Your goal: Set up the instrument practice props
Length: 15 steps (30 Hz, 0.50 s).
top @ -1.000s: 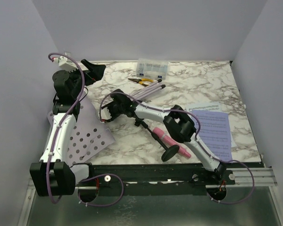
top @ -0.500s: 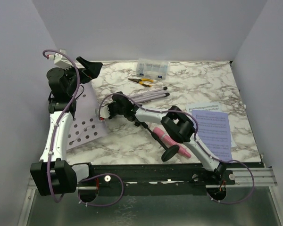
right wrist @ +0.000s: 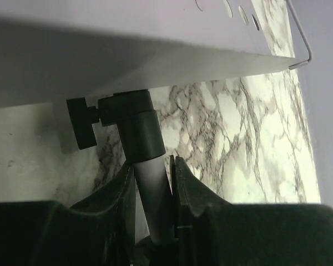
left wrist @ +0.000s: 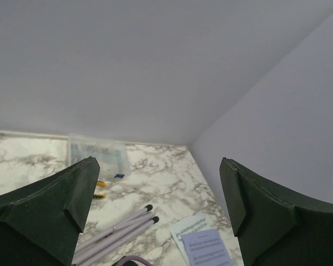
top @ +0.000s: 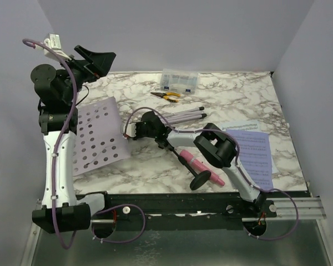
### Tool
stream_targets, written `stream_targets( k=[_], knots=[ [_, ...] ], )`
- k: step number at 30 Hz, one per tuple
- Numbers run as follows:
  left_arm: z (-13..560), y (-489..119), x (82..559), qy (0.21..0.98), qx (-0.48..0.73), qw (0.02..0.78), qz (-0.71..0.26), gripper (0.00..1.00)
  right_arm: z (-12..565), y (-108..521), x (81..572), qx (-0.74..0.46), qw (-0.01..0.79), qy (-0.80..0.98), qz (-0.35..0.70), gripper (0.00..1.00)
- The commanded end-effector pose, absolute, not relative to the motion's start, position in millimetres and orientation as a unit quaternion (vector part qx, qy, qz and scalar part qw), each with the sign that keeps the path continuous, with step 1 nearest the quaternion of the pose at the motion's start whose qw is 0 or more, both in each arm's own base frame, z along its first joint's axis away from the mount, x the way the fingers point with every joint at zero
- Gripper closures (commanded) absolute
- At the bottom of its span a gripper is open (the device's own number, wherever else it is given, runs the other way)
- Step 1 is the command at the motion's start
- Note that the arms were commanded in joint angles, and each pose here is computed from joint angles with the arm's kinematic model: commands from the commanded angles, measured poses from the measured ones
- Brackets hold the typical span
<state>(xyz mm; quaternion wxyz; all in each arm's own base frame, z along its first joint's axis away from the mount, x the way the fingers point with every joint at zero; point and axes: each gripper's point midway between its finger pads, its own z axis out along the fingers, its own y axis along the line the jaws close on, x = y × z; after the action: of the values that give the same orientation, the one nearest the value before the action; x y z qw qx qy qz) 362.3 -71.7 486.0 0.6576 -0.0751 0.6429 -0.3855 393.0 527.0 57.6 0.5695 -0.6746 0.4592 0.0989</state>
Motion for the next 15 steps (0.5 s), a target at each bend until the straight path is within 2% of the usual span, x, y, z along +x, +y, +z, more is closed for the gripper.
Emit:
stream_targets(
  k=[1,9,15],
  knots=[
    [532,-91,309,0.623,-0.042,0.651,-0.432,0.01,237,524,416,-0.481,0.738,0.439,0.178,1.00],
    [547,-97,267,0.620,-0.024,0.660,-0.423,0.01,310,471,422,-0.352,0.800,0.427,0.230,1.00],
    [520,-80,254,0.650,-0.059,0.666,-0.361,0.01,345,448,410,-0.349,0.820,0.388,0.235,1.00]
  ],
)
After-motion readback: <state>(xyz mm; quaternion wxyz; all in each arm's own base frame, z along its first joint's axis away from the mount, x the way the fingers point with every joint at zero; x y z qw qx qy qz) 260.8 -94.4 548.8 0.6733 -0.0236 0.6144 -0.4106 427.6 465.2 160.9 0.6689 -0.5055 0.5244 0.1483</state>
